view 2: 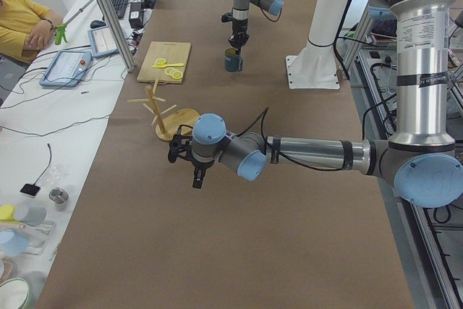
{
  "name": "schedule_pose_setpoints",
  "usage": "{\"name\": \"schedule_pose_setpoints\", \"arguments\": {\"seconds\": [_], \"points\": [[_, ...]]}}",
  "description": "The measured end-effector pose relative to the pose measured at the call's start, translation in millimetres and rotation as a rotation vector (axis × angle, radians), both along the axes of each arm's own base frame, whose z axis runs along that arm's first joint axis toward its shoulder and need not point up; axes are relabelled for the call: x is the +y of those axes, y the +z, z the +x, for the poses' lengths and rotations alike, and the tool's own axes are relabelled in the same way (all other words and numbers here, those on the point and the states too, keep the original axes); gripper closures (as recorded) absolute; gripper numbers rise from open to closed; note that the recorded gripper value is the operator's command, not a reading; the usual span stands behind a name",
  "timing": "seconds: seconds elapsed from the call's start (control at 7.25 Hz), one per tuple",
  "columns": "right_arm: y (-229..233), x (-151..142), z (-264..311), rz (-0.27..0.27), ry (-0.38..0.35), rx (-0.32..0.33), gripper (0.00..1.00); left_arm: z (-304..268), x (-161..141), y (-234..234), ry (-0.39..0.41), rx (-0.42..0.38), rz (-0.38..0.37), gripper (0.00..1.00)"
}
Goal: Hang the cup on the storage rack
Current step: 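Carry the blue mug toward the table center and set it down, then open the right gripper and withdraw it while the left arm approaches the mug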
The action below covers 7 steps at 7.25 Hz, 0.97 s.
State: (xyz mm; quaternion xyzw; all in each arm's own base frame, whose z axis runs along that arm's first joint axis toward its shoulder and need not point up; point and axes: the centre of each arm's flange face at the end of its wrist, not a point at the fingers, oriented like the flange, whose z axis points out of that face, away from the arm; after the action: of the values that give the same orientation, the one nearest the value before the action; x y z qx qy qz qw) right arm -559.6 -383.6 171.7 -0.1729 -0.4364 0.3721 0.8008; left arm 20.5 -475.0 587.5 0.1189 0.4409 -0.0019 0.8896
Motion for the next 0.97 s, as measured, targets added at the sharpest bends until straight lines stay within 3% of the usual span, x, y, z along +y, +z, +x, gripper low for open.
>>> {"name": "schedule_pose_setpoints", "arguments": {"seconds": [0.14, 0.55, 0.83, 0.97], "points": [[0.3, 6.9, -8.0, -0.015, -0.006, 0.024, 0.01, 0.0, -0.1, 0.0, 0.000, 0.000, 0.000, 0.02], [-12.1, 9.9, 3.2, 0.000, -0.037, 0.002, 0.00, 9.3, -10.0, -16.5, -0.005, 0.020, 0.024, 0.02], [-14.1, -32.4, 91.9, 0.008, -0.059, -0.077, 0.00, 56.2, -22.8, -64.2, -0.023, 0.109, 0.060, 0.03], [5.9, -58.7, 149.8, 0.037, -0.070, -0.093, 0.00, 87.0, -21.9, -93.5, -0.002, 0.153, 0.097, 0.03]]}}
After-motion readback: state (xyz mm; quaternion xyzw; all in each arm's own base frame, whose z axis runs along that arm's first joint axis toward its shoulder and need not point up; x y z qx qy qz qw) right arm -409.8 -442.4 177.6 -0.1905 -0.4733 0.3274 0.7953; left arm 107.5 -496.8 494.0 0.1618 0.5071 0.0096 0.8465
